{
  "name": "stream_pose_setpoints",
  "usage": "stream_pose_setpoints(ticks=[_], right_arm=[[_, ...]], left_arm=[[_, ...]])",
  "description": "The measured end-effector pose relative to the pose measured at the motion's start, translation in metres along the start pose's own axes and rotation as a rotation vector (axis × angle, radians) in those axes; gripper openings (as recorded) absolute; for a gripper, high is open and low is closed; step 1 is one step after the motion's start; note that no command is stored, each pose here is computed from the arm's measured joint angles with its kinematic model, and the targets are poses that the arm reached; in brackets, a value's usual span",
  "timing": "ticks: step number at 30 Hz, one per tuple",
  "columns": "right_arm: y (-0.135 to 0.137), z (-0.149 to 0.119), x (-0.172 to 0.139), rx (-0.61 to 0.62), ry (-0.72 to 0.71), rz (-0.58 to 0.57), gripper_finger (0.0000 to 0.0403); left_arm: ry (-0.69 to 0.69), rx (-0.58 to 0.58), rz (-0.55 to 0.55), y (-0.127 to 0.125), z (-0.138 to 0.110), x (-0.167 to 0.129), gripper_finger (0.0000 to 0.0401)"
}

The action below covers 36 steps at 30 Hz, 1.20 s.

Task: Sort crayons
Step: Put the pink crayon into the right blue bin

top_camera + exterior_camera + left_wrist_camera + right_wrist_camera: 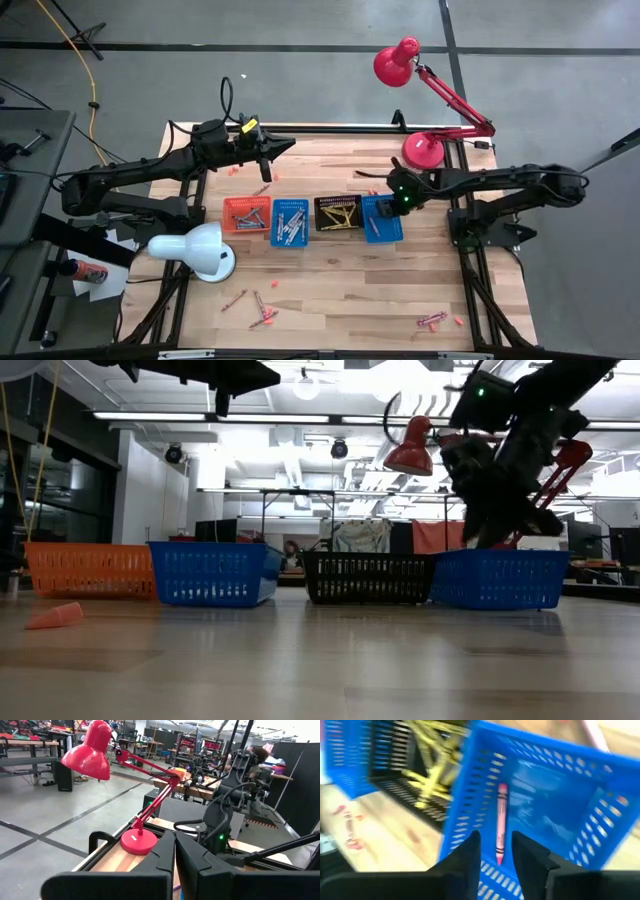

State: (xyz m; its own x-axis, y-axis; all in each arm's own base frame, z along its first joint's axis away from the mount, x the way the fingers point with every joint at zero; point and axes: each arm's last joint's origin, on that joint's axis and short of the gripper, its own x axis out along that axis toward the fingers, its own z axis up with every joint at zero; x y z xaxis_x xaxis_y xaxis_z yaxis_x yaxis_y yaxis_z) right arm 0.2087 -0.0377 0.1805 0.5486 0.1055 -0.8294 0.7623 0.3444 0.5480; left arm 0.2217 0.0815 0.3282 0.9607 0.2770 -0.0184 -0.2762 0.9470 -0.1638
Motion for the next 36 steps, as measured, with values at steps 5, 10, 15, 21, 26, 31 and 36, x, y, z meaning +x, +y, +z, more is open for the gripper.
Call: stream_pose_setpoints(ticks=[5, 10, 15, 21, 26, 31, 36], right_arm=[[0.01, 0.008, -0.022, -0.088, -0.127, 0.155, 0.0124], [0.025, 0.022, -0.061, -0.263, -0.436, 0.377, 0.0129], [0.044, 0.029, -0.097, -0.578, -0.778, 0.559, 0.0129], [0.055, 0.033, -0.111, -0.788, -1.004, 0.614, 0.0128], [0.057, 0.032, -0.107, -0.846, -0.967, 0.642, 0.0083], [0.058, 0.033, -0.104, -0.843, -0.937, 0.666, 0.0012], [0.058, 0.033, -0.104, -0.863, -0.943, 0.654, 0.0003]], left_arm=[[-0.002, -0.014, 0.0, 0.0, 0.002, 0.0, 0.0003], [-0.045, 0.012, -0.006, -0.002, 0.015, -0.001, 0.0003], [-0.046, 0.046, -0.001, -0.001, 0.016, -0.001, 0.0003], [-0.041, 0.012, -0.032, -0.003, 0.015, -0.001, 0.0003], [-0.016, -0.057, -0.153, -0.008, 0.015, -0.001, 0.0003], [-0.01, -0.072, -0.175, -0.011, 0.014, -0.001, 0.0003], [-0.01, -0.072, -0.176, -0.013, 0.014, -0.001, 0.0003]])
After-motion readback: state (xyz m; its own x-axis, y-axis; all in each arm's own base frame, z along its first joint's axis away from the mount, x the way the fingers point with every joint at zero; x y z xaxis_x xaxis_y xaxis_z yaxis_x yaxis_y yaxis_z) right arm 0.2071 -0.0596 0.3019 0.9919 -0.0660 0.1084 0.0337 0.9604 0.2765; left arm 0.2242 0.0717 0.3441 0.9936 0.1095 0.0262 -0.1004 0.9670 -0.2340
